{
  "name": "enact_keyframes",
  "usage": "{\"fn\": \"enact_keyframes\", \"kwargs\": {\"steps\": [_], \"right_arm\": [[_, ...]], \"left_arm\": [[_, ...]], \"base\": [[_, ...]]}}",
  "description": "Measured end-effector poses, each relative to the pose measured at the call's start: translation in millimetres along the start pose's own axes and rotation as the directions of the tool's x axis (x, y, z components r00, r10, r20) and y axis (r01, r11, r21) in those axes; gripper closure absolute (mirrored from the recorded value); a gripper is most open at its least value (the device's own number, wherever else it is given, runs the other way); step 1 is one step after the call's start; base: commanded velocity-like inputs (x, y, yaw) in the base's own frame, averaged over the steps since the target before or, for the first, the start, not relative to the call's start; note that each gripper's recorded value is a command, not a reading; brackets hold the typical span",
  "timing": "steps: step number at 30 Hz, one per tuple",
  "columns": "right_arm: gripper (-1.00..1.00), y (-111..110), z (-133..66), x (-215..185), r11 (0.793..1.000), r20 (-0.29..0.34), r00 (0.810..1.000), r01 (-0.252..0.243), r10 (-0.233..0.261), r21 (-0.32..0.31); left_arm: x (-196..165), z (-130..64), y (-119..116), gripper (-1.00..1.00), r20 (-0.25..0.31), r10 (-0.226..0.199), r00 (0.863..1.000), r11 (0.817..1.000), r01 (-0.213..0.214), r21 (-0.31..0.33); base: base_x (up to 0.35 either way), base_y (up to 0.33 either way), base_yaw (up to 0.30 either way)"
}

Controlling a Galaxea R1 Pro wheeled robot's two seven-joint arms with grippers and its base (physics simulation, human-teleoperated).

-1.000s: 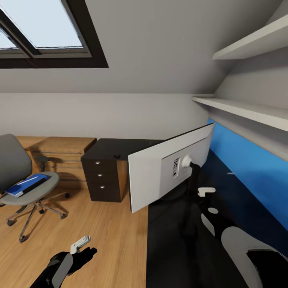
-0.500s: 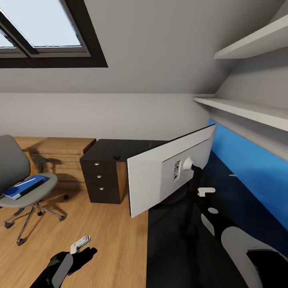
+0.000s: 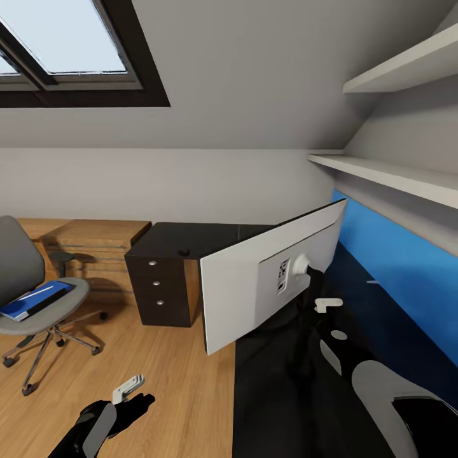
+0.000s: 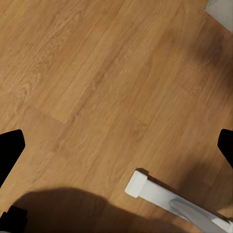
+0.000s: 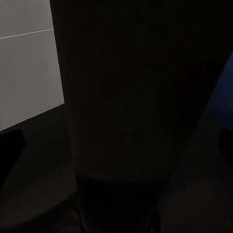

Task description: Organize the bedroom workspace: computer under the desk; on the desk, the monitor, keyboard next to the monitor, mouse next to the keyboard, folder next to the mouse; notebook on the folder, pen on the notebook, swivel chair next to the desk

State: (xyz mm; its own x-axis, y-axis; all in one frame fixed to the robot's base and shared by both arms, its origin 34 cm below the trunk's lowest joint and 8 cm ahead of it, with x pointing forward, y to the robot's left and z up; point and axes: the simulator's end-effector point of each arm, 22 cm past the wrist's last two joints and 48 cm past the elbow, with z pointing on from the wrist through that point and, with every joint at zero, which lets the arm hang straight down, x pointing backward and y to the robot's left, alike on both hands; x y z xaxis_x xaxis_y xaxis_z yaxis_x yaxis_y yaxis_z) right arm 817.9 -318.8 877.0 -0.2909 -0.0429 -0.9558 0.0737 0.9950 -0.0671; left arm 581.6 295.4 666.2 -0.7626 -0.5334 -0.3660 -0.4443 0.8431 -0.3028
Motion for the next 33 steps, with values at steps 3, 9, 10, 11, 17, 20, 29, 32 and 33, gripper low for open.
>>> {"fn": "enact_keyframes", "kwargs": {"steps": [3, 9, 10, 11, 17, 20, 29, 32, 33], "right_arm": [[-1.00, 0, 0.0, 0, 1.000, 0.000, 1.000, 0.000, 0.000, 0.000], [-1.00, 0, 0.0, 0, 1.000, 0.000, 1.000, 0.000, 0.000, 0.000], [-1.00, 0, 0.0, 0, 1.000, 0.000, 1.000, 0.000, 0.000, 0.000], [-1.00, 0, 0.0, 0, 1.000, 0.000, 1.000, 0.000, 0.000, 0.000], [1.00, -1, 0.0, 0, 1.000, -0.001, 1.000, -0.002, 0.002, 0.003], [1.00, -1, 0.0, 0, 1.000, -0.001, 1.000, -0.002, 0.002, 0.003], [1.00, -1, 0.0, 0, 1.000, -0.001, 1.000, -0.001, 0.001, 0.003], [1.00, -1, 0.0, 0, 1.000, -0.001, 1.000, -0.002, 0.002, 0.003], [1.00, -1, 0.0, 0, 1.000, -0.001, 1.000, -0.002, 0.002, 0.003]], "left_arm": [[0, 0.0, 0, -1.00, 0.000, 0.000, 1.000, 1.000, 0.000, 0.000], [3, 0.9, 2, -1.00, -0.006, -0.001, 1.000, 1.000, 0.001, -0.003], [4, 1.3, 3, -1.00, -0.008, -0.001, 1.000, 1.000, 0.001, -0.005], [6, 2.1, 4, -1.00, -0.014, -0.001, 1.000, 1.000, 0.001, -0.009], [11, 3.5, 7, -1.00, -0.025, -0.001, 1.000, 1.000, 0.000, -0.016], [12, 3.6, 8, -1.00, -0.026, 0.000, 1.000, 1.000, 0.000, -0.016], [12, 3.7, 7, -1.00, -0.027, 0.000, 1.000, 1.000, 0.000, -0.016], [12, 3.8, 7, -1.00, -0.027, 0.000, 1.000, 1.000, 0.000, -0.016], [12, 3.8, 7, -1.00, -0.027, 0.000, 1.000, 1.000, 0.000, -0.016]], "base": [[0.006, -0.001, 0.000], [0.002, 0.000, 0.000], [0.000, 0.000, 0.000], [0.000, 0.000, 0.000], [0.000, 0.000, 0.000], [0.000, 0.000, 0.000], [0.000, 0.000, 0.000], [0.000, 0.000, 0.000], [0.000, 0.000, 0.000]]}}
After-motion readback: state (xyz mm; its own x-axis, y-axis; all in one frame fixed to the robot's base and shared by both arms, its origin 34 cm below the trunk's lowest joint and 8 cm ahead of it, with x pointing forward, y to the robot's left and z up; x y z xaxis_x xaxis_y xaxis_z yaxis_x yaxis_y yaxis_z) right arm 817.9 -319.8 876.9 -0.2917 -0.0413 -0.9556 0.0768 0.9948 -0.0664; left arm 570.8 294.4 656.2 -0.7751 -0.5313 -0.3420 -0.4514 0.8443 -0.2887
